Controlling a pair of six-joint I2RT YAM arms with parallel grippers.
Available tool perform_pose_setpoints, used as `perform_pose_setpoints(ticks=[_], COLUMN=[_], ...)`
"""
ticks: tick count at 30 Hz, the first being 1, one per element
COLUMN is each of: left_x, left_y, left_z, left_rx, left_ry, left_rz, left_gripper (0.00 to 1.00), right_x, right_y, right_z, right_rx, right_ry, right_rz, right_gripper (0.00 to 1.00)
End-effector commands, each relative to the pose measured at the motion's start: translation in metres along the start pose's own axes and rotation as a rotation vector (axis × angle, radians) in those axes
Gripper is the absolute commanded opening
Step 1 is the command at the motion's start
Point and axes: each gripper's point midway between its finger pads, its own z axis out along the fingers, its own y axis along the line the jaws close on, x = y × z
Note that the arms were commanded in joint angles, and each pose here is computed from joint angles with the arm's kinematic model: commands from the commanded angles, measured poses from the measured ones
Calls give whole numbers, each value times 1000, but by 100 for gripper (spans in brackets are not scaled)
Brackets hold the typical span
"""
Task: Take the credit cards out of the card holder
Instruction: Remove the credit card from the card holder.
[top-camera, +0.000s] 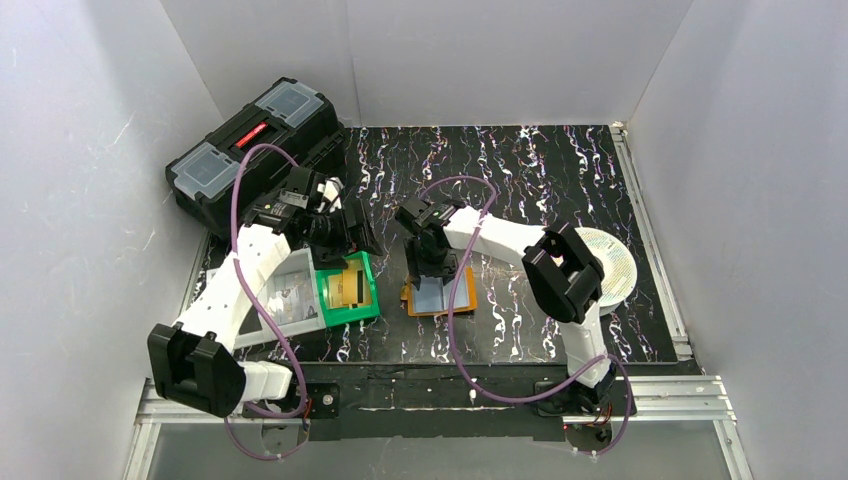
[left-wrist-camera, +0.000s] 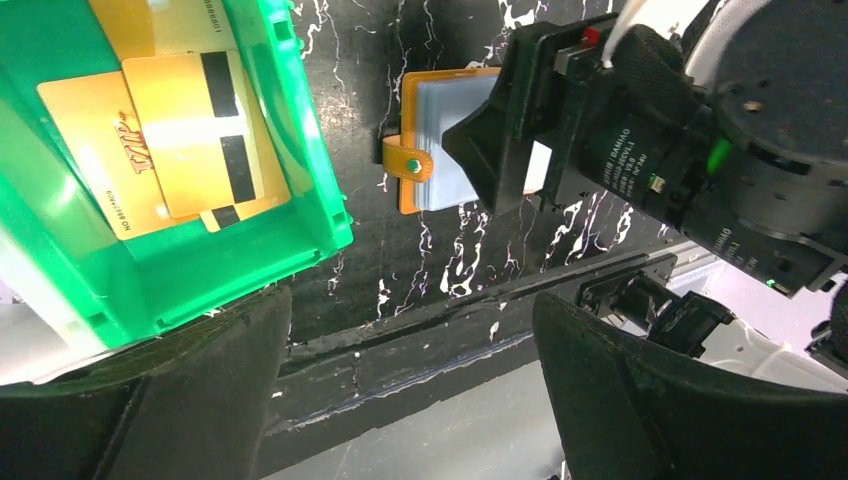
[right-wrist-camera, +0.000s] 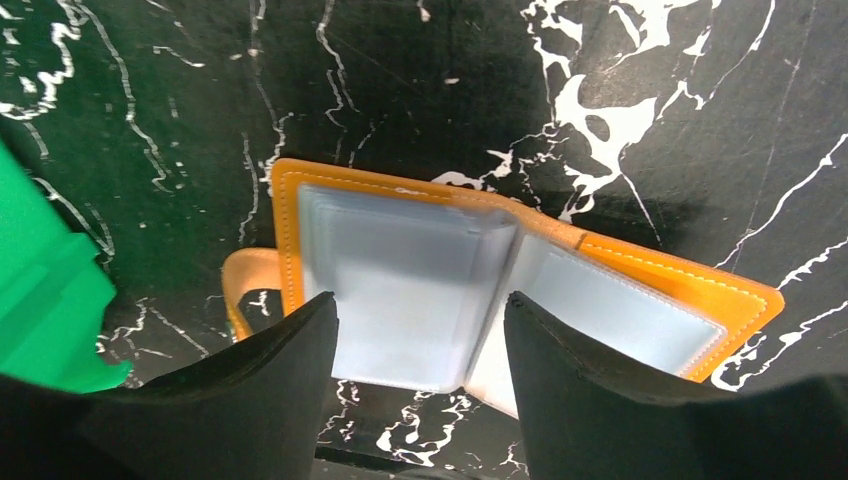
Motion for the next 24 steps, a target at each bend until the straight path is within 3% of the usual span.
perform_pose_setpoints(ticks=[1, 6, 11, 20, 24], left_x=[5, 8, 14, 38, 48], left_y=[-7, -2, 5, 5, -10], left_z=[3, 14, 23, 36, 47], left_rx=[39, 22, -26, -67, -46], left_ry=[29, 46, 45, 78, 103], left_rz=[13, -4, -31, -53, -44], left_gripper=[90, 90, 90, 86, 83], right_x=[2, 19, 28, 42, 45], right_y=[0, 5, 4, -8, 0], right_z=[-3, 4, 10, 19, 11], right_rx=[30, 30, 27, -96, -262], right_ry=[13, 44, 86, 197, 189], right_rz=[13, -14, -38, -3, -12], right_gripper=[71, 75, 70, 30, 29])
